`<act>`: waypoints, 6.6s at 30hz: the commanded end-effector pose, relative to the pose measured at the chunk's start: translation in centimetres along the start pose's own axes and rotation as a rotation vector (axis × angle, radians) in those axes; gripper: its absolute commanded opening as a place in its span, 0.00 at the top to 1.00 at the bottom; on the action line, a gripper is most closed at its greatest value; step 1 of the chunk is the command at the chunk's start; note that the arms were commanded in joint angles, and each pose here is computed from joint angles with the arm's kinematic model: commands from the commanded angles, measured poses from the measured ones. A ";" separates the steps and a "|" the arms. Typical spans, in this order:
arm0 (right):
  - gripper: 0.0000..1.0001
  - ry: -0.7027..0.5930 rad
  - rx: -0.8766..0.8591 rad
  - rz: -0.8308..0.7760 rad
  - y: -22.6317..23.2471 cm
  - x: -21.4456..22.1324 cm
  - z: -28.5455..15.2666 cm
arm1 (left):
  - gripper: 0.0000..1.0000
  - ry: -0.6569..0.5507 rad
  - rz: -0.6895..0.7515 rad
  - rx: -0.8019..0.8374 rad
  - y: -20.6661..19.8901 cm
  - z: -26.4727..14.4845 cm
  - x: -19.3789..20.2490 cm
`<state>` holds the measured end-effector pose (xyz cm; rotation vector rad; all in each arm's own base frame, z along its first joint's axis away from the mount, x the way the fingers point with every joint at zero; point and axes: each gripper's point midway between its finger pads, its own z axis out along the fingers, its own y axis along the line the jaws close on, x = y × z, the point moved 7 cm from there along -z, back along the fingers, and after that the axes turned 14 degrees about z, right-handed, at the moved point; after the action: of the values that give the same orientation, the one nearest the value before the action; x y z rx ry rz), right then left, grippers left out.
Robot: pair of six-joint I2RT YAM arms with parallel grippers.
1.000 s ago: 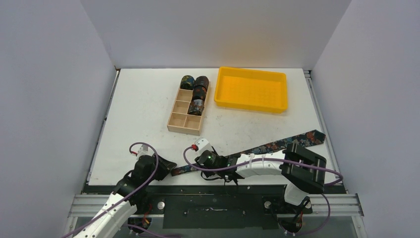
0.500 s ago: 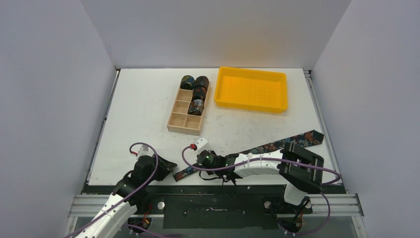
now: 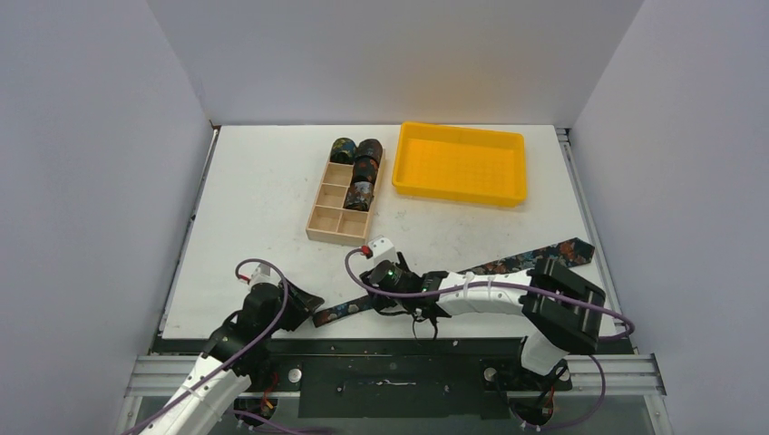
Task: Roll the ties
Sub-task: Roll the tie at the center of the board.
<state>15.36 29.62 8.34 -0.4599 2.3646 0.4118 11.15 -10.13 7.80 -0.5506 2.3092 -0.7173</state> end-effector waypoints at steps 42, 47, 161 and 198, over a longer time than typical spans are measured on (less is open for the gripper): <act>0.52 -0.286 0.391 0.790 -19.1 -0.2 -7.3 | 0.91 0.106 0.187 0.084 -4.3 6.1 -0.9; 0.53 -0.194 0.348 0.640 -17.7 -1.7 -7.5 | 0.91 0.056 0.163 0.187 -5.3 4.4 -1.2; 0.52 -0.289 0.688 1.156 -25.8 0.7 -11.1 | 1.00 -0.173 0.001 -0.123 1.0 6.3 -4.4; 0.44 -0.433 0.510 1.069 -23.8 -6.3 -10.2 | 0.77 -0.151 0.084 0.043 -2.2 3.7 -5.7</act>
<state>23.12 0.80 12.83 1.2217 2.0193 0.1310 17.77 -9.97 6.74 -0.5185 2.1952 -0.6620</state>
